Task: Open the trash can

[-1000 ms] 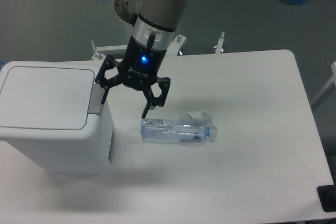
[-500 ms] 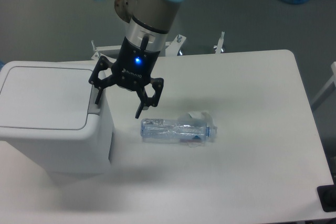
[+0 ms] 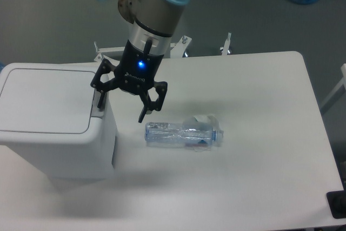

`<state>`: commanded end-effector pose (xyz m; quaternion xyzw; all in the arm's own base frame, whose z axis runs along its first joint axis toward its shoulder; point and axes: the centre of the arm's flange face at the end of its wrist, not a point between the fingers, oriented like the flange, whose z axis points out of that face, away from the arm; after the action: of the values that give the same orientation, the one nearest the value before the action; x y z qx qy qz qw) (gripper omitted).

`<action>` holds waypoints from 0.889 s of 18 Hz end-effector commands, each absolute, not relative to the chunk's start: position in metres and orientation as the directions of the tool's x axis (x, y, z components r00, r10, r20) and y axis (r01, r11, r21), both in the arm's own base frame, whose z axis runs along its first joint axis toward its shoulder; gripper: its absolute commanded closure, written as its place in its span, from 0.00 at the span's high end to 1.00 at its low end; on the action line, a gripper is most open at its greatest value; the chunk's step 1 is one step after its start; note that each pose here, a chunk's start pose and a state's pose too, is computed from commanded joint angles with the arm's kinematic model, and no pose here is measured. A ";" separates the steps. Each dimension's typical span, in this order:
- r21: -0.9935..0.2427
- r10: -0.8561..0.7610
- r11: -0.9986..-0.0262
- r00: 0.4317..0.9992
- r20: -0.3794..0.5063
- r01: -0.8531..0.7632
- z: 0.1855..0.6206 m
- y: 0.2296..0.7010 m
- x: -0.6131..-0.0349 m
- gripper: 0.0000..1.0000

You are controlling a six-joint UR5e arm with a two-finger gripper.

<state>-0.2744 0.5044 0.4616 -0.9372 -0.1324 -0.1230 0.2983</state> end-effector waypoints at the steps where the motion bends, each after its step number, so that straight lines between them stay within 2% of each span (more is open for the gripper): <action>1: -0.526 0.175 -0.787 0.935 0.310 0.322 0.462 0.504 -0.274 1.00; 16: -0.534 0.171 -0.784 0.937 0.305 0.317 0.467 0.507 -0.277 1.00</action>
<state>-0.2766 0.5066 0.4667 -0.9366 -0.1301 -0.1207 0.3021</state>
